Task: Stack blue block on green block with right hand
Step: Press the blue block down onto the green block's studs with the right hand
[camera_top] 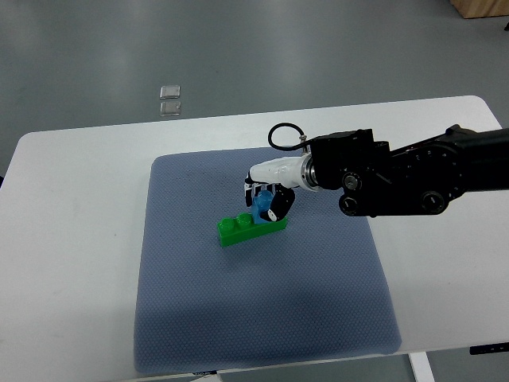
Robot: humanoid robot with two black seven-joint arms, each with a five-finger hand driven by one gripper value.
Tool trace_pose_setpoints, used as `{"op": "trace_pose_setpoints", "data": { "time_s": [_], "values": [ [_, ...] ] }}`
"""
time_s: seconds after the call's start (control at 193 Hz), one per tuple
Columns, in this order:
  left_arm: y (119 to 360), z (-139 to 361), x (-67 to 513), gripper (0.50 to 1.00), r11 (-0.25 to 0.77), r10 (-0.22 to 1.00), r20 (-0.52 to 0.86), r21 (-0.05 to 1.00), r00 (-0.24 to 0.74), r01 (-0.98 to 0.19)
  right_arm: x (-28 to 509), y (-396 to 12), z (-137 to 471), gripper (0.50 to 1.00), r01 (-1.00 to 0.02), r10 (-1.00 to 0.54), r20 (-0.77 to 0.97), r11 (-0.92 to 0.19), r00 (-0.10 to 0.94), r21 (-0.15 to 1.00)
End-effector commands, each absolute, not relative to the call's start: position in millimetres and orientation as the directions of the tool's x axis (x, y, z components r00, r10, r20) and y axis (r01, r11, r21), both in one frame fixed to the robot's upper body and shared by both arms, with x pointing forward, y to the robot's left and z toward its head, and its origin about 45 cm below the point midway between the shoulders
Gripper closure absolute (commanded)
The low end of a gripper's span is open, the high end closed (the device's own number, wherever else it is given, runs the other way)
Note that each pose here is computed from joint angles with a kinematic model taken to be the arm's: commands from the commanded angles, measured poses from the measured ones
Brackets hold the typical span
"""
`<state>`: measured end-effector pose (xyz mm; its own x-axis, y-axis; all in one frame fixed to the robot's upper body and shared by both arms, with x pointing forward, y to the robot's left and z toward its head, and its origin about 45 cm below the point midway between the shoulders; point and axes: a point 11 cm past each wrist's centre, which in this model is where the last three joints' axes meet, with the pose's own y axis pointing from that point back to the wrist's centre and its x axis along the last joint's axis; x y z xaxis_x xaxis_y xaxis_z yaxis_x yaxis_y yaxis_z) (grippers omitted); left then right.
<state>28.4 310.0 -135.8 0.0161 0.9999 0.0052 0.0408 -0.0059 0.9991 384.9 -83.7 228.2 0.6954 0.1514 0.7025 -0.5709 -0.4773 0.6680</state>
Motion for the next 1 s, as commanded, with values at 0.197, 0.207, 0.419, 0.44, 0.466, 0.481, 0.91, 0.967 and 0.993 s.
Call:
{"op": "trace_pose_setpoints", "data": {
  "time_s": [0.197,0.207,0.419,0.44,0.466,0.481,0.91,0.967,0.993],
  "values": [
    [310,-136,28,0.500,-0.006,1.000,0.006,0.999,0.015,0.041,383,-81,226,0.879,-0.566,0.155,0.700,-0.481,0.697,0.670],
    [310,-136,28,0.500,-0.006,1.000,0.006,0.999,0.015,0.041,383,-81,227,0.879,-0.566,0.155,0.701,-0.482,0.696,0.669],
    [310,-136,28,0.500,-0.006,1.000,0.006,0.999,0.015,0.041,381,-80,224,0.879,-0.556,0.157,0.698,-0.495,0.699,0.668],
    [310,-136,28,0.500,-0.006,1.000,0.006,0.999,0.015,0.041,381,-80,224,0.881,-0.555,0.156,0.697,-0.496,0.700,0.668],
    [310,-136,28,0.500,-0.006,1.000,0.006,0.999,0.015,0.041,381,-80,224,0.881,-0.556,0.155,0.698,-0.496,0.699,0.667],
    [310,-136,28,0.500,-0.006,1.000,0.006,0.999,0.017,0.041,382,-80,224,0.881,-0.558,0.153,0.700,-0.497,0.698,0.664],
    [310,-136,28,0.500,-0.005,1.000,0.004,0.999,0.017,0.041,380,-82,216,0.881,-0.558,0.155,0.705,-0.503,0.693,0.660],
    [310,-136,28,0.500,-0.005,1.000,0.004,0.999,0.015,0.041,379,-82,214,0.881,-0.556,0.154,0.702,-0.504,0.695,0.661],
    [310,-136,28,0.500,-0.005,1.000,0.004,0.999,0.015,0.041,380,-82,214,0.881,-0.558,0.153,0.704,-0.504,0.694,0.659]
  ]
}}
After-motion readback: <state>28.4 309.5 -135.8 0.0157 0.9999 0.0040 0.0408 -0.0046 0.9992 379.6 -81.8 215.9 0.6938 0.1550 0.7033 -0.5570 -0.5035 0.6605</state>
